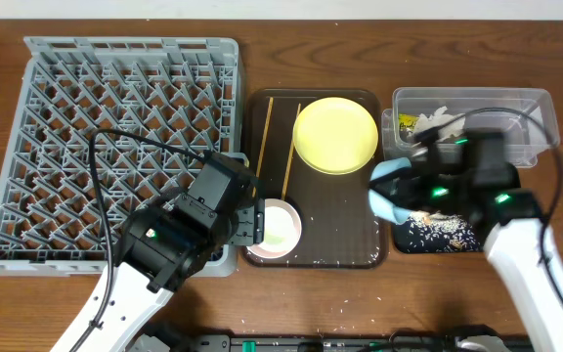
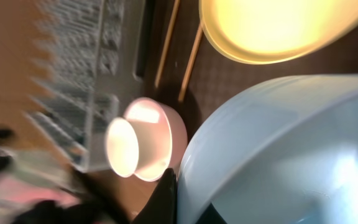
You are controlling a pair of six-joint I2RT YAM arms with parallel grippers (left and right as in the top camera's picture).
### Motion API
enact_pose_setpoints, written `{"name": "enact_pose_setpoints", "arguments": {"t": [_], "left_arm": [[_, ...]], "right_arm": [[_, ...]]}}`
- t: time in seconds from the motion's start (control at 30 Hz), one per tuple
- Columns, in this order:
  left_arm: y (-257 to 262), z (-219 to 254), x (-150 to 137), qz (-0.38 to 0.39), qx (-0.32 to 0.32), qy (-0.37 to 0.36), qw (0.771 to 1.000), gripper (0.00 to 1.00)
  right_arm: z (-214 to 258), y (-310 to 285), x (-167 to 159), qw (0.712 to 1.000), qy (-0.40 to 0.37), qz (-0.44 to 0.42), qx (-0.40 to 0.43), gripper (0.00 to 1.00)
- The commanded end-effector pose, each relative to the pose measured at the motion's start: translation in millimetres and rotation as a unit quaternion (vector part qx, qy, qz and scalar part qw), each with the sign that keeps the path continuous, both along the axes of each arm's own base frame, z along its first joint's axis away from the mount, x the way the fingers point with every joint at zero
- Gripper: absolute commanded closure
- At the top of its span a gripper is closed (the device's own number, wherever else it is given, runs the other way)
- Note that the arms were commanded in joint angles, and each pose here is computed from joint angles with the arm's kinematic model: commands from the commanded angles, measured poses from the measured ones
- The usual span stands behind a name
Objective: Sort waste into correct bins and load items into the dishwasher
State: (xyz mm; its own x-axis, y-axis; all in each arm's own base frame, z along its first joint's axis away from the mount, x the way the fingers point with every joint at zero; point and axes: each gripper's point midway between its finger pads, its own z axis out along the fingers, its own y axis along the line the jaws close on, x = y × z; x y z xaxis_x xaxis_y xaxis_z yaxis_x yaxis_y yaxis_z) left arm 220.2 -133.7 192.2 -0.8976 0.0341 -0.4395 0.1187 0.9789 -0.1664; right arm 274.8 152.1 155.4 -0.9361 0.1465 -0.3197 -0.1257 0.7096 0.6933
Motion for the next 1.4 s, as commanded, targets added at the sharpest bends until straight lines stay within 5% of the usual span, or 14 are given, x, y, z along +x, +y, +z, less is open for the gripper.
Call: {"name": "enact_pose_setpoints", "arguments": {"t": [0.0, 0.27, 0.3, 0.33, 0.4, 0.57, 0.7, 0.93, 1.27, 1.37], "left_arm": [[5.5, 7.9, 8.3, 0.032, -0.002, -0.023, 0.999, 0.27], [7.0, 4.8, 5.1, 0.034, 0.001, -0.013, 0.999, 0.27], [7.1, 4.5, 4.9, 0.034, 0.001, -0.013, 0.999, 0.27], [6.7, 3.9, 5.4, 0.034, 0.002, -0.012, 0.999, 0.27], [6.1, 0.3, 6.3, 0.034, 0.006, -0.006, 0.999, 0.27], [1.5, -23.2, 7.5, 0.030, 0.028, 0.039, 0.998, 0.36], [-8.3, -28.1, 10.8, 0.018, 0.016, 0.048, 0.999, 0.36], [3.7, -31.9, 5.6, 0.026, 0.036, 0.063, 0.997, 0.39], [41.3, 22.8, 6.2, 0.118, -0.089, 0.002, 0.989, 0.22], [42.7, 29.3, 4.7, 0.126, -0.125, 0.006, 0.984, 0.20]], "right_arm": [[-18.8, 4.7, 4.5, 0.974, -0.081, -0.015, -0.212, 0.99], [-90.1, 55.7, -7.0, 0.954, -0.049, 0.054, -0.290, 0.96], [-89.7, 56.9, -7.4, 0.955, -0.048, 0.056, -0.288, 0.88], [-83.6, 57.2, -6.5, 0.955, -0.051, 0.055, -0.286, 0.65], [-68.0, 57.8, -2.1, 0.958, -0.059, 0.048, -0.277, 0.51], [-7.7, 95.5, -8.9, 0.979, -0.089, 0.098, -0.157, 0.56], [-7.8, 90.7, -16.8, 0.979, -0.072, 0.104, -0.159, 0.46], [-8.6, 96.0, -20.7, 0.980, -0.065, 0.125, -0.141, 0.52], [-86.4, 135.5, -35.0, 0.967, -0.006, 0.170, -0.190, 0.58], [-90.0, 137.8, -32.2, 0.967, -0.008, 0.169, -0.189, 0.74]]}}
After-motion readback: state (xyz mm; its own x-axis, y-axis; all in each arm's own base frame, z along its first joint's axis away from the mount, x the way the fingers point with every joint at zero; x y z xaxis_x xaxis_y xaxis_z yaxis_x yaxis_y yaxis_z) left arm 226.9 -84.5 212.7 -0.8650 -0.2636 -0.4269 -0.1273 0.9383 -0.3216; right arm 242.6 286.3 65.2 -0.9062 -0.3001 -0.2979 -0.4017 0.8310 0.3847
